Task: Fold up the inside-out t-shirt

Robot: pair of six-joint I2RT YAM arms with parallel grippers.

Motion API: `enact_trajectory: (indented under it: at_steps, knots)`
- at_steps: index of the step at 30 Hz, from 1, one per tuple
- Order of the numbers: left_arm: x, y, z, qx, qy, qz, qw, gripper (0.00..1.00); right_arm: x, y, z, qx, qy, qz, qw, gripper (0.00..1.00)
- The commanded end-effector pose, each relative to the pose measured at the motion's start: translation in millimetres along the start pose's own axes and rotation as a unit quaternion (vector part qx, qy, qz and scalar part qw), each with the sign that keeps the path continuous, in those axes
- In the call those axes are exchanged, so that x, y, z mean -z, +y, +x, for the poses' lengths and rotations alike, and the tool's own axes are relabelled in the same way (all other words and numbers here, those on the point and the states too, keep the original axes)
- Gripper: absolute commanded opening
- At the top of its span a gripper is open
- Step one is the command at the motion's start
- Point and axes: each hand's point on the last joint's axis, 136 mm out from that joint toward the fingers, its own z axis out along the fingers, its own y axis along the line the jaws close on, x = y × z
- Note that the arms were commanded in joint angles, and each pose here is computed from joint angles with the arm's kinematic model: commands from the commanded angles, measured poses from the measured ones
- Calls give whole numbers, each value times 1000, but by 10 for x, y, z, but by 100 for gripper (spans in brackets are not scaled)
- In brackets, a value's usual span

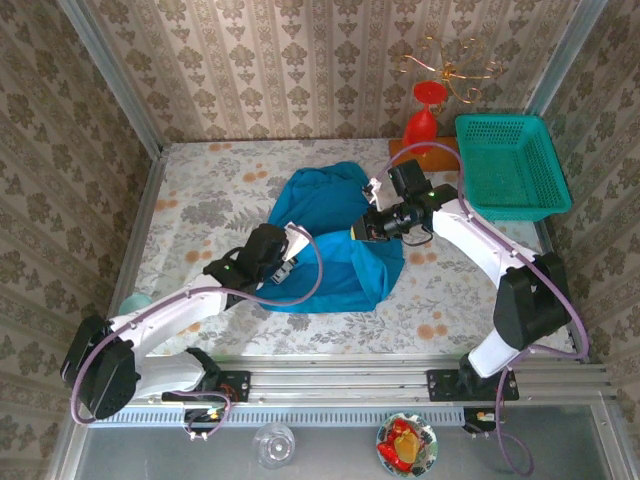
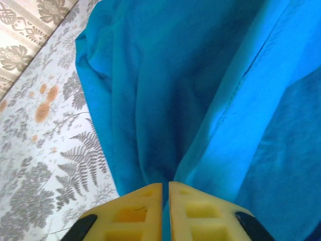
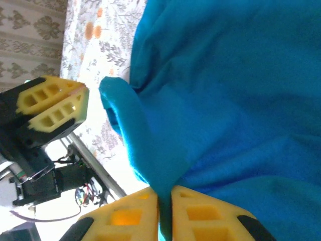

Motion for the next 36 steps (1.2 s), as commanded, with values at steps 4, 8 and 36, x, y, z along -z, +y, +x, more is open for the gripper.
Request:
enact_trajectory:
  at_steps: [4, 8, 36]
  knots:
    - [159, -44, -333, 5, -44, 49, 998, 0, -27, -159, -30, -29, -24, 48, 998, 16]
    - [217, -98, -415, 11, -54, 75, 996, 0, 24, -208, 40, -30, -37, 72, 996, 14]
    - [-770, -547, 404, -4, 157, 153, 976, 42, -352, -349, 360, -2, 12, 172, 985, 37]
